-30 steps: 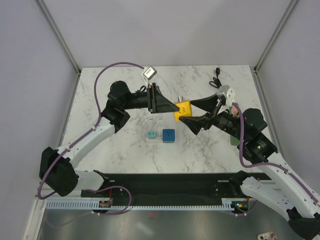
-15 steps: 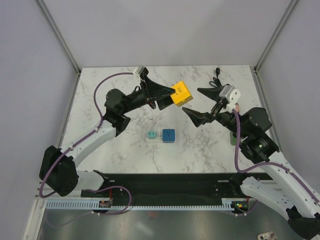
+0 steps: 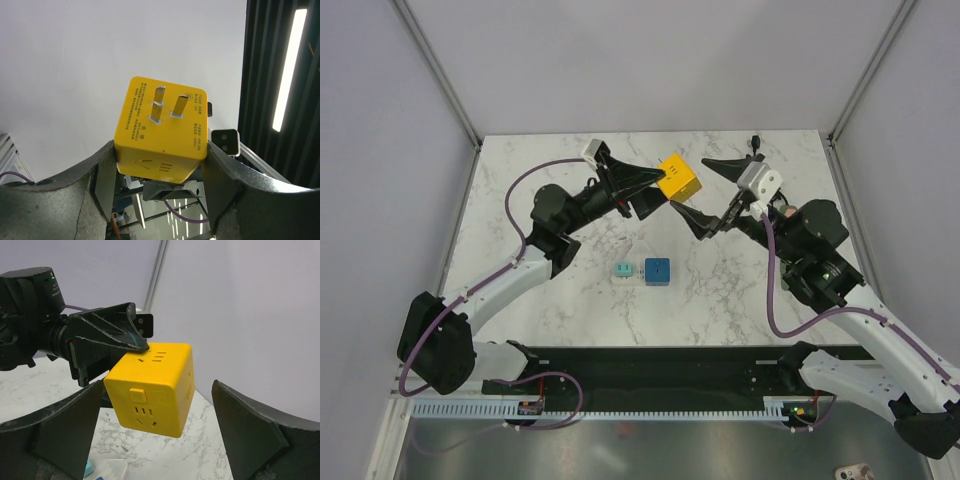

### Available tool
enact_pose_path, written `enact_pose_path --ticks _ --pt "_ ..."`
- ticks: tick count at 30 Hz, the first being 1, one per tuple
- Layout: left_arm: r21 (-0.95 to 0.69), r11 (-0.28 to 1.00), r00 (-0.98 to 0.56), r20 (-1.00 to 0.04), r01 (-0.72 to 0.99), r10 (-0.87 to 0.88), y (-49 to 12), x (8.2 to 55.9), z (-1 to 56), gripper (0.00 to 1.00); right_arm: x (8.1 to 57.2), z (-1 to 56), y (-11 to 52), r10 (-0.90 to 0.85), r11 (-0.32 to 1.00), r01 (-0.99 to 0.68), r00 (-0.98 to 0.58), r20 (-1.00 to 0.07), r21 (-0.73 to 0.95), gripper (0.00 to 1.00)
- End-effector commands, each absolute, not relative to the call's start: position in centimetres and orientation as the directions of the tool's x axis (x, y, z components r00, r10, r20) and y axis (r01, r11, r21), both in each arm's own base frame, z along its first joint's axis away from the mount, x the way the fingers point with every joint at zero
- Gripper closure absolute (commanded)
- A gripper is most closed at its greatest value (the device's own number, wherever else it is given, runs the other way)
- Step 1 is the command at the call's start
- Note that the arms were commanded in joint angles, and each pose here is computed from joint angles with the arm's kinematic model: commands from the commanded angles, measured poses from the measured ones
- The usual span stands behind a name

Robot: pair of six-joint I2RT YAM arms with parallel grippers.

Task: Insert the plug

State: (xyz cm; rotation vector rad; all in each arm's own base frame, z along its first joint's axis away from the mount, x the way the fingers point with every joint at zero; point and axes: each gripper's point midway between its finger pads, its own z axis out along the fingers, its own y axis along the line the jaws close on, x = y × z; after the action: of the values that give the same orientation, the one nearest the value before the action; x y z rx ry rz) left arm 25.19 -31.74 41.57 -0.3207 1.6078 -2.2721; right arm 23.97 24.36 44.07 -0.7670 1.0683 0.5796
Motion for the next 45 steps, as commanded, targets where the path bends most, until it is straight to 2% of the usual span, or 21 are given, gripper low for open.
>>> enact_pose_path --ticks 1,6,12,18,21,22,24,25,27,28,31,36,37,38,39,45 --pt "-0.909 -0.377 -0.907 -0.004 0.179 -0.421 -30.5 24.5 44.3 0.98 23.7 45.9 24.8 0.009 0.610 -0.705 0.462 -0.887 -0.361 0.02" --pt "-0.913 -0.378 -0.907 0.020 0.155 -0.420 -30.5 24.7 43.9 0.98 23.7 44.2 26.0 -0.043 0.588 -0.708 0.456 -0.889 -0.392 0.03" --pt "-0.913 -0.380 -0.906 0.028 0.149 -0.423 -30.3 24.5 44.0 0.98 25.0 43.2 26.6 -0.111 0.646 -0.637 0.467 -0.877 -0.421 0.07" --pt "-0.915 -0.384 -0.901 0.057 0.125 -0.430 -29.9 24.3 43.6 0.98 26.4 43.1 27.4 -0.137 0.661 -0.605 0.484 -0.864 -0.444 0.31" --pt "-0.917 -0.385 -0.900 0.075 0.107 -0.429 -29.7 24.2 43.3 0.98 26.6 43.4 27.5 -0.133 0.669 -0.596 0.493 -0.860 -0.445 0.51" --pt "-0.917 -0.384 -0.900 0.079 0.103 -0.429 -29.7 24.1 43.2 0.98 26.6 43.5 27.5 -0.129 0.671 -0.593 0.498 -0.858 -0.445 0.64" --pt "-0.919 -0.383 -0.901 0.084 0.095 -0.425 -29.6 24.0 43.0 0.98 26.9 43.5 27.3 -0.140 0.684 -0.577 0.495 -0.857 -0.445 0.74" --pt "-0.918 -0.384 -0.903 0.081 0.097 -0.422 -29.6 23.9 43.1 0.97 26.9 43.5 27.3 -0.149 0.681 -0.576 0.496 -0.856 -0.452 0.84" --pt "-0.923 -0.370 -0.908 0.061 0.106 -0.414 -29.8 23.8 42.9 0.79 27.1 43.2 27.2 -0.170 0.679 -0.571 0.490 -0.855 -0.462 0.97" --pt "-0.925 -0.364 -0.909 0.054 0.110 -0.412 -29.9 23.7 43.0 0.58 27.3 43.2 26.9 -0.183 0.691 -0.557 0.482 -0.857 -0.461 1.00" --pt "-0.944 -0.315 -0.916 0.041 0.095 -0.399 -30.5 23.7 41.6 0.35 27.3 43.6 26.2 -0.203 0.702 -0.537 0.479 -0.854 -0.468 1.00" --pt "-0.951 -0.301 -0.919 0.060 0.066 -0.390 -30.5 23.5 40.4 0.26 27.7 43.0 25.4 -0.241 0.713 -0.518 0.453 -0.858 -0.473 1.00" --pt "-0.955 -0.290 -0.920 0.064 0.055 -0.387 -30.6 23.6 40.2 0.18 27.9 43.1 25.2 -0.246 0.717 -0.513 0.446 -0.861 -0.471 1.00" --pt "-0.959 -0.277 -0.920 0.058 0.056 -0.388 -30.7 23.7 40.0 0.06 28.1 43.1 25.1 -0.247 0.720 -0.515 0.438 -0.865 -0.466 1.00" --pt "-0.962 -0.268 -0.924 0.054 0.053 -0.378 -30.9 23.5 39.9 0.00 28.2 43.0 25.0 -0.242 0.722 -0.524 0.422 -0.874 -0.452 1.00" --pt "-0.975 -0.219 -0.925 0.039 0.049 -0.379 -31.0 23.4 39.0 0.00 29.2 42.4 23.9 -0.261 0.716 -0.558 0.343 -0.903 -0.419 1.00"
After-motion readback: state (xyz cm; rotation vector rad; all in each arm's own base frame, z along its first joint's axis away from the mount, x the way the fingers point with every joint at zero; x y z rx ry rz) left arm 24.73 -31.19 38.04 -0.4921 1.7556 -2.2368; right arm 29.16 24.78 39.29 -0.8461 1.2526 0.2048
